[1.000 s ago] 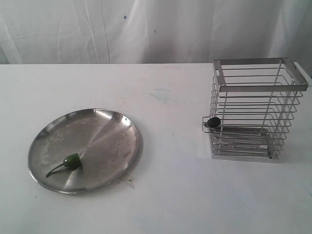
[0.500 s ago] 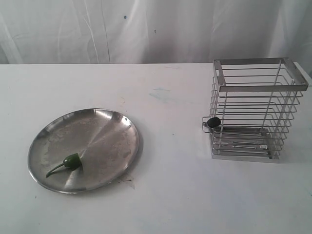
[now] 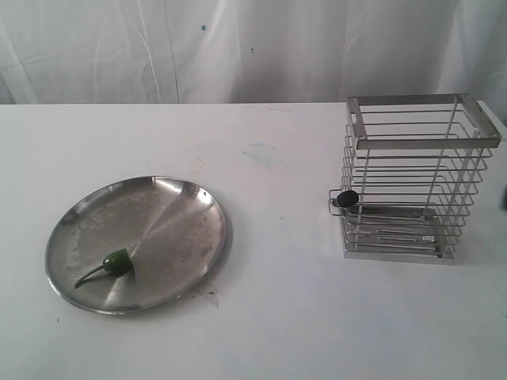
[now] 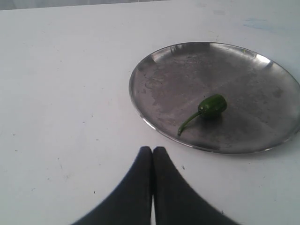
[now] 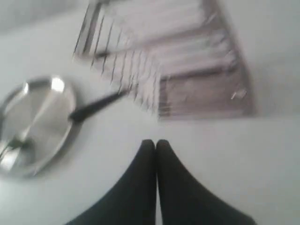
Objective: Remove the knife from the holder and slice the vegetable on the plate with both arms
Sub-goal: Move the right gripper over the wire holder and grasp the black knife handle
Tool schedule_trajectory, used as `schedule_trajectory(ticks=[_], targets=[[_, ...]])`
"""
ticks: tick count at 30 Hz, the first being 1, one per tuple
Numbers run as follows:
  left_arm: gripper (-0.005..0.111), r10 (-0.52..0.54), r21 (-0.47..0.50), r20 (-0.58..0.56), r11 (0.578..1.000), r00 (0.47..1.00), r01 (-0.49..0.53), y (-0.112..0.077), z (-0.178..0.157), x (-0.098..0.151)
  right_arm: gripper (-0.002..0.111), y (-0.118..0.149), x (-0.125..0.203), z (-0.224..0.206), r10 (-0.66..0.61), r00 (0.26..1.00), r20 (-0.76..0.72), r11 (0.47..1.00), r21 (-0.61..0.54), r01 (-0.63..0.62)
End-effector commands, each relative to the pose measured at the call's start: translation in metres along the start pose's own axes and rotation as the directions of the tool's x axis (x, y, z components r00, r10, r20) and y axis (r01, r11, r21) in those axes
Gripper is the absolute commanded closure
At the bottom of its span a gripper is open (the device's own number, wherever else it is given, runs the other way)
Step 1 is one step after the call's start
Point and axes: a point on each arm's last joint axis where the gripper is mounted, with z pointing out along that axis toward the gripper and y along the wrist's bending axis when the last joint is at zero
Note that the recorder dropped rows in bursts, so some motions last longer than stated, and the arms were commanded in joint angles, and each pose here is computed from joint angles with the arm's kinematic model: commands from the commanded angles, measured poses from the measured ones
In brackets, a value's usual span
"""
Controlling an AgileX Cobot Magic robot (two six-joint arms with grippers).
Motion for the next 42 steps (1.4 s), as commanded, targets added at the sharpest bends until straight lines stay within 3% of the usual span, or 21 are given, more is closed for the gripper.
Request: schedule_trajectory(ticks=[1, 3, 5, 13, 16, 19, 20, 23, 25, 28, 31, 34, 42], targets=[[0.107, -0.004, 0.001, 0.006, 1.000, 1.000, 0.004, 0.000, 0.000, 0.000, 0.108, 0.025, 0.005, 0.040, -0.116, 0.919, -0.377, 0.917, -0.397, -0.047], [0.107, -0.004, 0.001, 0.006, 1.000, 1.000, 0.004, 0.000, 0.000, 0.000, 0.108, 0.033, 0.007, 0.052, -0.155, 0.880, -0.449, 0.836, -0.534, -0.125], [0.107, -0.004, 0.001, 0.006, 1.000, 1.000, 0.004, 0.000, 0.000, 0.000, 0.108, 0.035, 0.005, 0.065, -0.131, 0.867, -0.482, 0.782, -0.587, -0.209], [0.107, -0.004, 0.001, 0.006, 1.000, 1.000, 0.004, 0.000, 0.000, 0.000, 0.108, 0.029, 0.005, 0.089, -0.048, 0.835, -0.548, 0.776, -0.547, -0.314], [0.107, -0.004, 0.001, 0.006, 1.000, 1.000, 0.004, 0.000, 0.000, 0.000, 0.094, 0.031, 0.007, 0.090, -0.055, 0.829, -0.556, 0.770, -0.552, -0.319], [0.107, -0.004, 0.001, 0.006, 1.000, 1.000, 0.004, 0.000, 0.000, 0.000, 0.068, 0.041, 0.012, 0.089, -0.149, 0.830, -0.537, 0.746, -0.612, -0.262], [0.107, -0.004, 0.001, 0.006, 1.000, 1.000, 0.004, 0.000, 0.000, 0.000, 0.064, 0.043, 0.013, 0.088, -0.169, 0.830, -0.532, 0.738, -0.627, -0.251], [0.107, -0.004, 0.001, 0.006, 1.000, 1.000, 0.004, 0.000, 0.000, 0.000, 0.063, 0.051, 0.002, 0.083, -0.242, 0.865, -0.440, 0.704, -0.693, -0.156], [0.107, -0.004, 0.001, 0.006, 1.000, 1.000, 0.004, 0.000, 0.000, 0.000, 0.063, 0.061, -0.023, 0.071, -0.274, 0.902, -0.334, 0.683, -0.728, -0.063], [0.107, -0.004, 0.001, 0.006, 1.000, 1.000, 0.004, 0.000, 0.000, 0.000, 0.063, 0.082, -0.065, 0.042, -0.396, 0.910, -0.123, 0.635, -0.752, 0.175], [0.107, -0.004, 0.001, 0.006, 1.000, 1.000, 0.004, 0.000, 0.000, 0.000, 0.063, 0.088, -0.070, 0.034, -0.594, 0.800, -0.085, 0.622, -0.679, 0.390], [0.107, -0.004, 0.001, 0.006, 1.000, 1.000, 0.004, 0.000, 0.000, 0.000, 0.063, 0.091, -0.062, 0.034, -0.739, 0.658, -0.146, 0.594, -0.601, 0.534], [0.107, -0.004, 0.001, 0.006, 1.000, 1.000, 0.004, 0.000, 0.000, 0.000, 0.066, 0.119, -0.036, 0.034, -0.965, 0.252, -0.078, 0.256, -0.501, 0.826]])
